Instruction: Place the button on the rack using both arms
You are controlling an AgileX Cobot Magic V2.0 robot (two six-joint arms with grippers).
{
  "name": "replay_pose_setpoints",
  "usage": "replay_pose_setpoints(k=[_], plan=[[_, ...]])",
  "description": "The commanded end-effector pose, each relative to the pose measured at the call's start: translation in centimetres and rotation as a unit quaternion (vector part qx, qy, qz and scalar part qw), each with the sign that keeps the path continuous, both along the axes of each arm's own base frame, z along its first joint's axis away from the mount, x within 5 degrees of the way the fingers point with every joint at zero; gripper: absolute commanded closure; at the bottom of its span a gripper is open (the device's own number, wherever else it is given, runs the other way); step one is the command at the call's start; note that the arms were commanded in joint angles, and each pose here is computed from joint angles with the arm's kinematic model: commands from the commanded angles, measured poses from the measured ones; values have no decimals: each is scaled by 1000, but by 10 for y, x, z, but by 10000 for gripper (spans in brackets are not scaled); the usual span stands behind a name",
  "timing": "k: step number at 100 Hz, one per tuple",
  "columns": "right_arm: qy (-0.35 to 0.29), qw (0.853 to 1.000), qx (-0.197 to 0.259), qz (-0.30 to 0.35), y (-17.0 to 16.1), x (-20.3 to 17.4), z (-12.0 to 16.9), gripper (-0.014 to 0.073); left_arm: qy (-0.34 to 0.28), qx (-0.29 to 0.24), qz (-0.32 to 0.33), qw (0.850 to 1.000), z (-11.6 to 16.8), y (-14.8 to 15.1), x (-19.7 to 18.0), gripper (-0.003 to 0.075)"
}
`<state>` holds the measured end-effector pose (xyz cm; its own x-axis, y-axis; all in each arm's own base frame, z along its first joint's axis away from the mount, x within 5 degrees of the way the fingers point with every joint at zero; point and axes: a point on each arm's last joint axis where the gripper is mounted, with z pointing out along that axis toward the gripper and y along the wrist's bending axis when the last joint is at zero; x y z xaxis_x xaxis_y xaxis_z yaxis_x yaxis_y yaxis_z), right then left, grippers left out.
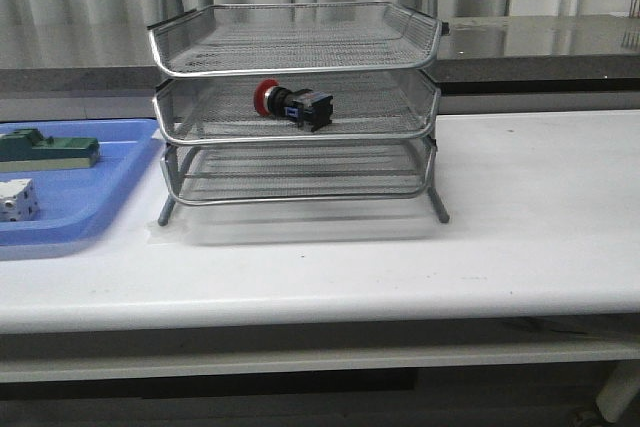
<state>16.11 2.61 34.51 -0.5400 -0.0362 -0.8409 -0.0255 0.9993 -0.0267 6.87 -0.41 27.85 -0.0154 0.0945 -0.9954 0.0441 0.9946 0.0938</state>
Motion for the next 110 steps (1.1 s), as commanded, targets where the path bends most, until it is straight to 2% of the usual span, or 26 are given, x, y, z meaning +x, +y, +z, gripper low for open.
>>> replay_pose_setpoints(k=[1,35,110], plan=[[-75,997,4,7,-7,-17,11,664,-49,-13,12,999,16,2,-1,741],[-143,989,22,8,-20,-66,4,664,-49,-13,12,999,16,2,-1,741],[-153,988,16,14,-21,-68,5,664,-49,-13,12,999,16,2,-1,741]])
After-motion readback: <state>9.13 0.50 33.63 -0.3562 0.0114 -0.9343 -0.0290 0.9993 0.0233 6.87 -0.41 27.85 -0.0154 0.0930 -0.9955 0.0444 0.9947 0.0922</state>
